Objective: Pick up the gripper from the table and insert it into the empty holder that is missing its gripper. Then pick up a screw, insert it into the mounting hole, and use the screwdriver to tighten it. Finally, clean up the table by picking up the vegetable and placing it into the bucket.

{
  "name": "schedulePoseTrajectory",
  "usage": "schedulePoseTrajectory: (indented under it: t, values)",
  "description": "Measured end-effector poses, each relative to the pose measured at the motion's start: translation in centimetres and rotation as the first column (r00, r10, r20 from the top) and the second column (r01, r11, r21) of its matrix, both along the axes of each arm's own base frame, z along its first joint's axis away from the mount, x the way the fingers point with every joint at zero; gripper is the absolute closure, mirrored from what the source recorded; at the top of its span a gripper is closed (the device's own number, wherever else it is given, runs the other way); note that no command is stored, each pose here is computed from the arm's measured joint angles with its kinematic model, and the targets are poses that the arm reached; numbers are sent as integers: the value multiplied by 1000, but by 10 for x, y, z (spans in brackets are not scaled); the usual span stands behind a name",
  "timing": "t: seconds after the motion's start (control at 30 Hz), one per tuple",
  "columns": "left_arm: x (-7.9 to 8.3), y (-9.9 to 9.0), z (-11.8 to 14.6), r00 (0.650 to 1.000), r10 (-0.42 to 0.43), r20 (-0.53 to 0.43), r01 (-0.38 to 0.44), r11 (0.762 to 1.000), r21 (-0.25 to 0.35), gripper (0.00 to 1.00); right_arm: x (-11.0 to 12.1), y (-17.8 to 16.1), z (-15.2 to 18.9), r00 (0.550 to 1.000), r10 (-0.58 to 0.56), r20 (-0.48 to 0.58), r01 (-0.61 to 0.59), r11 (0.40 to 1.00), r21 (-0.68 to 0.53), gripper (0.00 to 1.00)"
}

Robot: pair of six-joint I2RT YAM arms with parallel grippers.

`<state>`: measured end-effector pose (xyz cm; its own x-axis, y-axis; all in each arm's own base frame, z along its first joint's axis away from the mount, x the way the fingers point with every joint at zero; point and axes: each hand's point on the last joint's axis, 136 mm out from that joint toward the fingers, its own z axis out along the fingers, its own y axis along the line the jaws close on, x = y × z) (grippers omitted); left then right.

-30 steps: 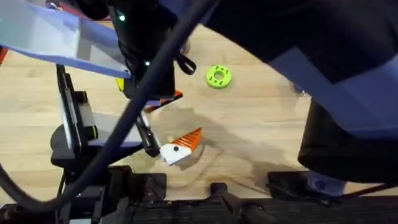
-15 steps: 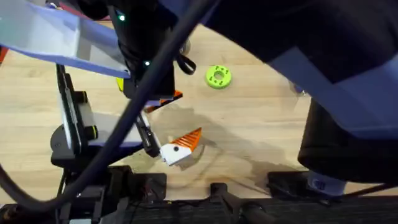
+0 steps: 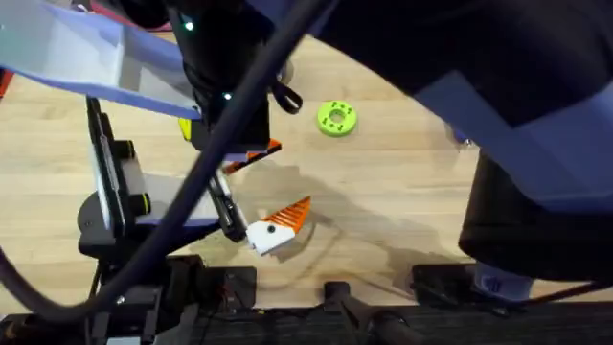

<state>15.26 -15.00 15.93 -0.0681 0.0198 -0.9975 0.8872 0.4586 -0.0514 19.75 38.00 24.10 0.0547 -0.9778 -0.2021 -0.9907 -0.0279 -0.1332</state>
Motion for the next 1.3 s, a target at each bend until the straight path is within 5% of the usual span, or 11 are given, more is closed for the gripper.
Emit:
schedulePoseTrajectory:
  t: [1.3]
  values:
    - [0, 0, 0, 1000, 0, 0, 0, 1000, 0, 15, 2, 3, -5, 1000, -4, -2, 4, 1000, -8, 996]
